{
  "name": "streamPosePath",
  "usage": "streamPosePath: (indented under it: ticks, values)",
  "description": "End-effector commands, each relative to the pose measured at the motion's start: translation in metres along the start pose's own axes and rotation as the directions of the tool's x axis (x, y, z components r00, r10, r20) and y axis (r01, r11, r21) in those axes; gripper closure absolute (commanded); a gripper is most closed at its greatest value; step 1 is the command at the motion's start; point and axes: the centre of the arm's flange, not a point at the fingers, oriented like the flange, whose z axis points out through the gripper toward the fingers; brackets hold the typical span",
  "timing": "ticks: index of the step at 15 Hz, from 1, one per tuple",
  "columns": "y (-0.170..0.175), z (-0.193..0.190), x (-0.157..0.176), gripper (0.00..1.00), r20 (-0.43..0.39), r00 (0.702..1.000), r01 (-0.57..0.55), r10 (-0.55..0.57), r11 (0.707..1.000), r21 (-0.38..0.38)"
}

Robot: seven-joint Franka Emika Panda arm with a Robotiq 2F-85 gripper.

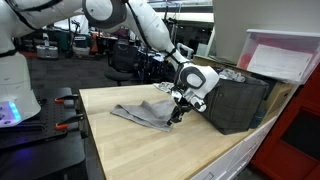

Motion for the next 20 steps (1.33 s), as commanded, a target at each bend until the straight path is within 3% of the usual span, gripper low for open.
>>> streamPosePath:
  ticks: [1, 11, 20]
  values:
    - [-0.014, -0.013, -0.008, 0.99, 0.029, 0.999, 0.023, -0.024, 1.0, 0.009]
    - [-0.098, -0.015, -0.06, 0.99, 0.142, 0.977, 0.159, -0.16, 0.987, 0.02]
    - [-0.179, 0.003, -0.104, 0.99, 0.177, 0.95, 0.269, -0.256, 0.961, -0.056]
